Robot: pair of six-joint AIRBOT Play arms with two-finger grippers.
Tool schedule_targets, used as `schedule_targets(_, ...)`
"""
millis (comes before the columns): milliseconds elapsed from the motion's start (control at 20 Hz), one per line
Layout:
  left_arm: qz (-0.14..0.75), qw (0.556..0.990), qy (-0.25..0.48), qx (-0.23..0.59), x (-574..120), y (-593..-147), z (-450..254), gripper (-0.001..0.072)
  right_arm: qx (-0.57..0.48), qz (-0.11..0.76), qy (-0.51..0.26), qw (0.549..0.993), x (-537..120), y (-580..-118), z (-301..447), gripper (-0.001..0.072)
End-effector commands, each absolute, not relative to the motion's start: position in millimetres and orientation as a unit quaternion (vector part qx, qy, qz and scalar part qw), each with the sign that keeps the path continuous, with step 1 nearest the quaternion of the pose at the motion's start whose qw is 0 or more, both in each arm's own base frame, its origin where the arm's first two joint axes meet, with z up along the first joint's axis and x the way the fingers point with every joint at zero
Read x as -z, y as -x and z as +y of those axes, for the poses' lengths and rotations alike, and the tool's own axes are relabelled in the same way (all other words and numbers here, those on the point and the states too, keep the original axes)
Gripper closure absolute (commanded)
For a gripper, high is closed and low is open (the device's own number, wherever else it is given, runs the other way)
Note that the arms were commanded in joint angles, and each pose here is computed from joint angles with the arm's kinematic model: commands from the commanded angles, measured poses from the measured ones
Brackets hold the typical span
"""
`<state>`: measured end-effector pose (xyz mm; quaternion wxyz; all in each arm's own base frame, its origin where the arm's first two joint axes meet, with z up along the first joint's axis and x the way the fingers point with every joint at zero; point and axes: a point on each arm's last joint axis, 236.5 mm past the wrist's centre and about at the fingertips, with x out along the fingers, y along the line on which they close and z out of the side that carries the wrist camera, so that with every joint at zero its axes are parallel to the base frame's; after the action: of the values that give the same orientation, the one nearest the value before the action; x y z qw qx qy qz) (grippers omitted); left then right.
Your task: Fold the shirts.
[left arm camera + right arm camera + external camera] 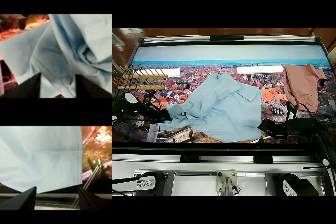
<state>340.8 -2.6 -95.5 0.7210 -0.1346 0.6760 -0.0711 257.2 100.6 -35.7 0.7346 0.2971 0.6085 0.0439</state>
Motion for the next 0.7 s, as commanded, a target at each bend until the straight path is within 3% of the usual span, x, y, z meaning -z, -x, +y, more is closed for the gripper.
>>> schedule_targets(0,0.678,0.716,0.153,0.071,109.0,-344.5,-7.3,0.0459,-0.034,0.614,-0.31,0.726,36.1,-254.5,101.5,0.008)
schedule_targets(50,0.679,0.715,0.153,0.071,108.7,-343.8,-7.7,0.0616,-0.03,0.618,-0.314,0.72,36.4,-251.8,102.2,0.008)
schedule_targets(100,0.68,0.713,0.154,0.073,107.2,-342.6,-7.9,0.0676,-0.032,0.626,-0.315,0.713,36.7,-247.0,104.0,0.008)
schedule_targets(400,0.684,0.708,0.15,0.086,87.6,-334.4,-12.5,0.0677,-0.027,0.645,-0.318,0.694,50.1,-231.9,106.1,0.008)
schedule_targets(650,0.645,0.744,0.149,0.093,50.1,-342.3,-16.4,0.0677,-0.027,0.635,-0.321,0.702,65.2,-231.6,118.9,0.008)
